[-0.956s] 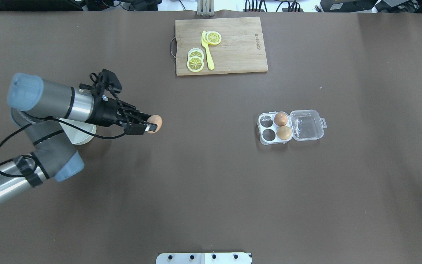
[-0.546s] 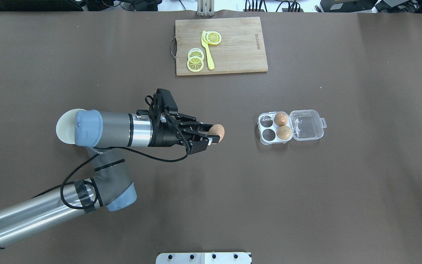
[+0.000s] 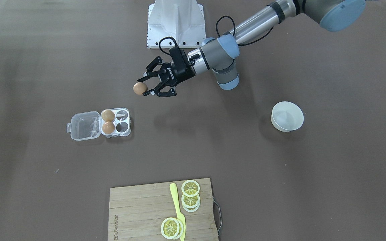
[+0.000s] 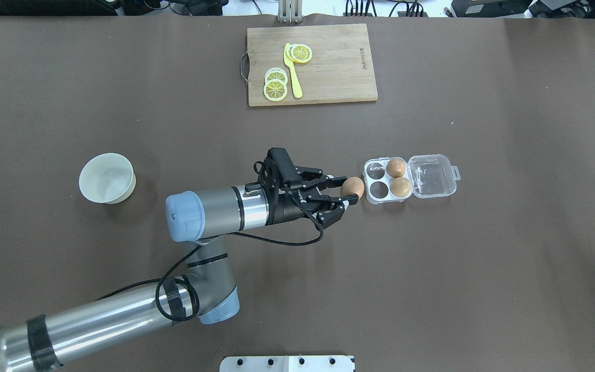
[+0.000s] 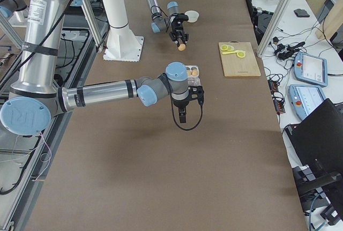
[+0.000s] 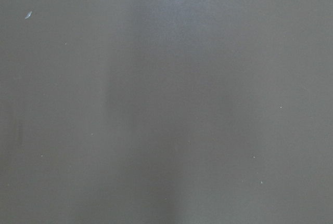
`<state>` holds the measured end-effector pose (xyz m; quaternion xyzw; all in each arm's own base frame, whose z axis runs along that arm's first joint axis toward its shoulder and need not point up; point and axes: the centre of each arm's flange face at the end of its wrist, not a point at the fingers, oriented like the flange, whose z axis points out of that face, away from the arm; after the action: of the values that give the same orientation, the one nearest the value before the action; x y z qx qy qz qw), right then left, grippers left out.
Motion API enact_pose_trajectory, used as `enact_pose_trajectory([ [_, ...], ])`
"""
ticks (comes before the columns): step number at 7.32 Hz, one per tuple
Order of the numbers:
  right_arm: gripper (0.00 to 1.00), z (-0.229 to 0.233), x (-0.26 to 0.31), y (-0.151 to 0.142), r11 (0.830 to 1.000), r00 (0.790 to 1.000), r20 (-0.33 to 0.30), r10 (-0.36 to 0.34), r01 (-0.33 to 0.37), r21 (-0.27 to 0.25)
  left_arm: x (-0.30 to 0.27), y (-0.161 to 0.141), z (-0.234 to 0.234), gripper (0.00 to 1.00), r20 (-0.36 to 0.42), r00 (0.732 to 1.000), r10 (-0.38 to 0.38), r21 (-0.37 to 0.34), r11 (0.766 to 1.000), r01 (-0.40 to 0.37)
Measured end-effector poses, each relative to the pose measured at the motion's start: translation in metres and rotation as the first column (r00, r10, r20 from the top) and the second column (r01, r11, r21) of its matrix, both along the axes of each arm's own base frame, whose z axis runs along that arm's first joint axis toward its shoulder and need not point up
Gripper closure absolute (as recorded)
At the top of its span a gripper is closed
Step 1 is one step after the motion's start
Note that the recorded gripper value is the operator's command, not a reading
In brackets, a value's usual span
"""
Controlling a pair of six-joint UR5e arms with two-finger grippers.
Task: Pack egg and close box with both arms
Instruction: 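Lift the egg with the left gripper and carry it to the egg box, then lower the egg into an empty slot of the box and open the left gripper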
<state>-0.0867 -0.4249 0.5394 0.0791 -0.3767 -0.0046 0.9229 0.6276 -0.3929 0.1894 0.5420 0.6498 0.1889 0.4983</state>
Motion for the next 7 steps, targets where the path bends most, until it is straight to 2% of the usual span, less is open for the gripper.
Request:
enact_pose_trajectory([
  [1,0.00,-0.001,-0.002,-0.005,1.000,1.000,0.000,0.000,0.000,-0.002,0.012,-0.006,-0.014,1.00,0.019,0.999,-0.041,0.008,0.999,0.041],
  [3,0.00,0.001,-0.005,-0.011,1.000,1.000,-0.001,0.002,-0.002,-0.007,0.032,-0.021,-0.047,1.00,0.108,0.989,-0.103,0.017,0.995,0.102],
  [7,0.00,-0.003,-0.009,-0.024,0.998,0.999,0.010,0.041,-0.041,-0.037,0.068,-0.044,-0.055,1.00,0.280,0.949,-0.147,0.049,0.989,0.139],
])
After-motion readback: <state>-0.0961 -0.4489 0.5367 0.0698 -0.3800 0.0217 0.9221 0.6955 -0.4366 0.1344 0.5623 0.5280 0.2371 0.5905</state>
